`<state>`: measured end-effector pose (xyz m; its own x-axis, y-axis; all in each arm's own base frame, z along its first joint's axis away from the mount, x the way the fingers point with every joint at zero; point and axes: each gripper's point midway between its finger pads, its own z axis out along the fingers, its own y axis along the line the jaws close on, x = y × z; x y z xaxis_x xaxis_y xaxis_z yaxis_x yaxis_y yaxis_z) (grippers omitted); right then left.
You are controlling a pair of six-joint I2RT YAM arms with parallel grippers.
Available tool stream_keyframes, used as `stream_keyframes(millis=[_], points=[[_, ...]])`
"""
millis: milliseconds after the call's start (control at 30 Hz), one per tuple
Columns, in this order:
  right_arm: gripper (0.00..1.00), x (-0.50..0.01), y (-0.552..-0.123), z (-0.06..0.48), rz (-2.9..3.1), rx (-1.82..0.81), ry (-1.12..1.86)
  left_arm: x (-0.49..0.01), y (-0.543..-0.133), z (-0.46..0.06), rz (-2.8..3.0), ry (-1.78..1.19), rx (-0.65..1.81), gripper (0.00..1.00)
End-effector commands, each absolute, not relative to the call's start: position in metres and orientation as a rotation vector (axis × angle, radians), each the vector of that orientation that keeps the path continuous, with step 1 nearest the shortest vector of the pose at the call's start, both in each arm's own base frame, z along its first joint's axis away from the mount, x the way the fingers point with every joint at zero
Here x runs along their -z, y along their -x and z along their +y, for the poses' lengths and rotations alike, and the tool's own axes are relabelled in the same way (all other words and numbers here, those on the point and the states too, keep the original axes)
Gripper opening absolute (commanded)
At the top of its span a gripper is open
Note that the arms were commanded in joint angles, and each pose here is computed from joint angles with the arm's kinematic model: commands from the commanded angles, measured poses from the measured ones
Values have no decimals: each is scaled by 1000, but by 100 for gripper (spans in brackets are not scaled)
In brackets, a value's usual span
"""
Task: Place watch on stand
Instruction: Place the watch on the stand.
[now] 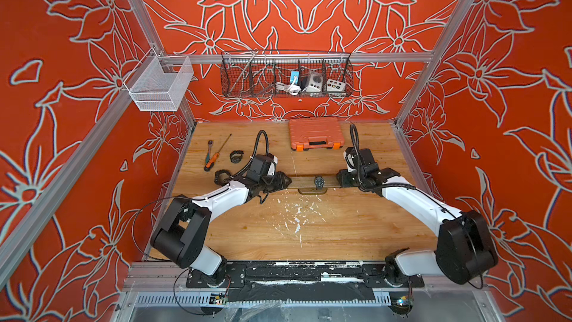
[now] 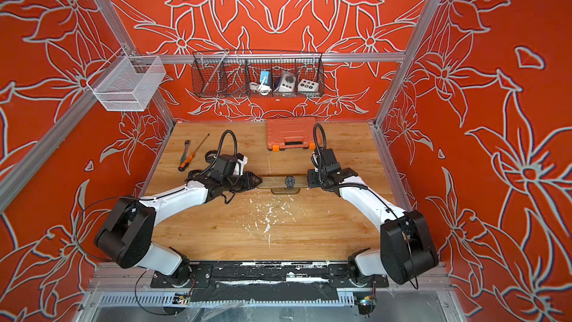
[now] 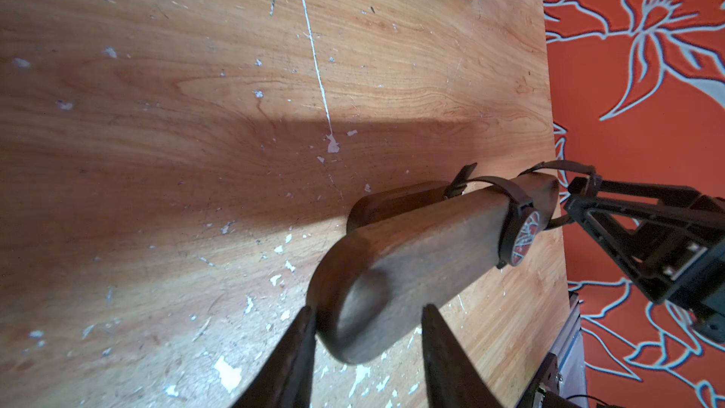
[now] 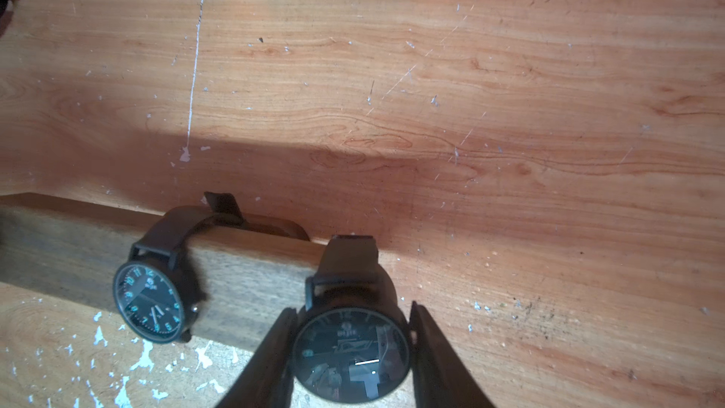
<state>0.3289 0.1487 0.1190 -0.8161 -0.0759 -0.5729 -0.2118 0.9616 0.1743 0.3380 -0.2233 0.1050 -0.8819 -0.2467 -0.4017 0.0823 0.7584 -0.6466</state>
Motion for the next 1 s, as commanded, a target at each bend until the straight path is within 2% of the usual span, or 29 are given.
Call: stream_keyframes(millis=[0, 567, 967], points=[[34, -130, -329, 161, 2507, -348, 230, -107, -340, -229, 2485, 101, 943, 42], [36, -116, -311, 199, 2573, -322, 281, -112, -334, -232, 2476, 84, 940, 41], [49, -121, -309, 183, 2555, -235, 246, -112, -333, -229, 2473, 85, 915, 41]])
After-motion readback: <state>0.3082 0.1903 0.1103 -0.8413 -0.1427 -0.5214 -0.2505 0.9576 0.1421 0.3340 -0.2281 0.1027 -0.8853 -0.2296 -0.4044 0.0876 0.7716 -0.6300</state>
